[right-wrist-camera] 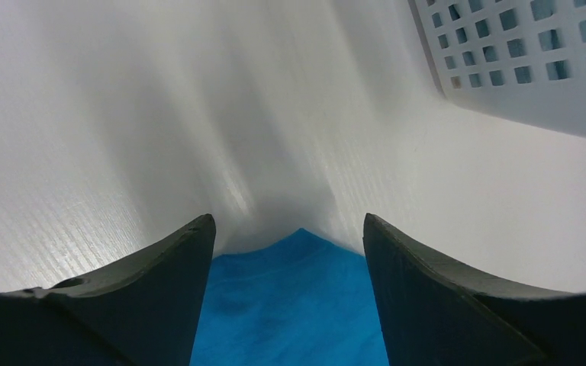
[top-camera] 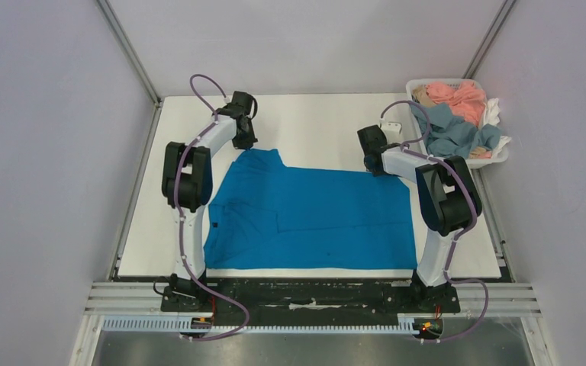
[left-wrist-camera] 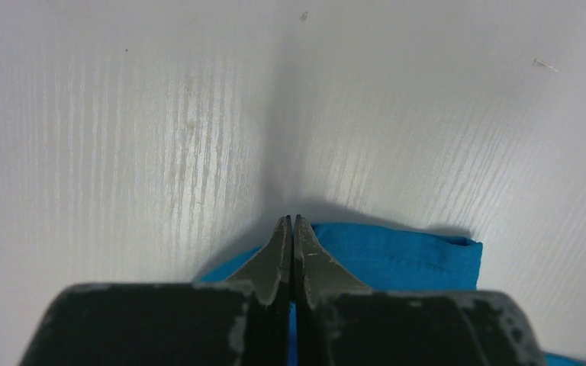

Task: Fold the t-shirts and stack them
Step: Grab the side of the flattened tshirt furthest away from the robot with both arms

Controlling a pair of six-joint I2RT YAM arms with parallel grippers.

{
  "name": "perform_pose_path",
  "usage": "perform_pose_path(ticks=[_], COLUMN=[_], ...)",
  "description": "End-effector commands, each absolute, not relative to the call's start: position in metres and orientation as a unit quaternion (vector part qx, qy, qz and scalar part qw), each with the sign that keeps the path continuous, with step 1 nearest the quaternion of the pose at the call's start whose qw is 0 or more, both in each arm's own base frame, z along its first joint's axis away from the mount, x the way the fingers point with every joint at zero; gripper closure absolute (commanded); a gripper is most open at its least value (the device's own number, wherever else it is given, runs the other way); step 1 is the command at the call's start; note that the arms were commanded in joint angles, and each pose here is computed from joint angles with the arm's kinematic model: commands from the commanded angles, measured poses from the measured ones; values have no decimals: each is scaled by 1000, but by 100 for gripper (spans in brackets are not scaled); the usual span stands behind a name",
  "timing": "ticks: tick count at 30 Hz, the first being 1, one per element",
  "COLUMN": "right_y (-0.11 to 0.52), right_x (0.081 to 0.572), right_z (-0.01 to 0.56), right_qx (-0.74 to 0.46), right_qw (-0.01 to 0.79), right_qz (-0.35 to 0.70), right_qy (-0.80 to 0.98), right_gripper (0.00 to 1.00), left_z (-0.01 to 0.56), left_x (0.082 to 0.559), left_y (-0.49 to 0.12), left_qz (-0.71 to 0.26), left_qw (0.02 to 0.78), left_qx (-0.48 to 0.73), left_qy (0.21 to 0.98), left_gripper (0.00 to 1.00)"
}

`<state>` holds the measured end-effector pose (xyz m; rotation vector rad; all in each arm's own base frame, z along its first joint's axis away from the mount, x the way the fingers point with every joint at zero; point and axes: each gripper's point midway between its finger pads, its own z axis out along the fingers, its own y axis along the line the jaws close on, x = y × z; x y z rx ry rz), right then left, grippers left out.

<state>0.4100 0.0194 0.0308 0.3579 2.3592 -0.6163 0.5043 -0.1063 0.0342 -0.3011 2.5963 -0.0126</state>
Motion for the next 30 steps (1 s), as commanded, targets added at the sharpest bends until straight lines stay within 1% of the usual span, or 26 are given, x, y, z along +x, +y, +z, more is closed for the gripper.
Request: perform_pose_path(ticks=[1, 4, 8, 11, 13, 17, 18, 20, 22, 23, 25, 30], right_y=[10, 4, 0, -1, 0, 4, 5, 5, 6, 6, 8, 14], right_x=[404, 394, 387, 389, 393, 397, 395, 393, 393, 394, 399, 413], right_z=[24, 22, 24, 28, 30, 28, 27, 26, 26, 26, 28, 42], right_qx=[155, 158, 167, 169, 170, 169, 172, 174, 174, 173, 170, 150], right_qw=[321, 315, 322, 328, 335, 333, 333, 333, 334, 335, 340, 360], right_qz=[-255, -259, -259, -258, -255, -245, -241, -238, -237, -237, -233, -222], right_qy=[899, 899, 895, 893, 891, 895, 895, 895, 895, 895, 895, 894], right_gripper=[27, 31, 44, 47, 53, 69, 72, 74, 80, 85, 100, 100], left_z=[71, 73, 72, 72, 71, 73, 73, 72, 71, 71, 73, 88], left_x=[515, 515, 514, 513, 513, 512, 513, 512, 512, 512, 512, 510], left_y=[-104, -104, -107, -112, -113, -110, -110, -112, -113, -114, -118, -128], left_qz=[-15, -16, -24, -39, -41, -36, -36, -39, -43, -45, -55, -88], left_qw=[306, 308, 309, 309, 309, 312, 313, 311, 310, 309, 309, 322], left_qx=[-96, -95, -93, -89, -87, -88, -88, -88, -87, -86, -82, -65], left_qy=[947, 946, 946, 946, 946, 945, 945, 946, 946, 946, 946, 940], left_gripper=[98, 98, 98, 98, 98, 98, 98, 98, 98, 98, 98, 98])
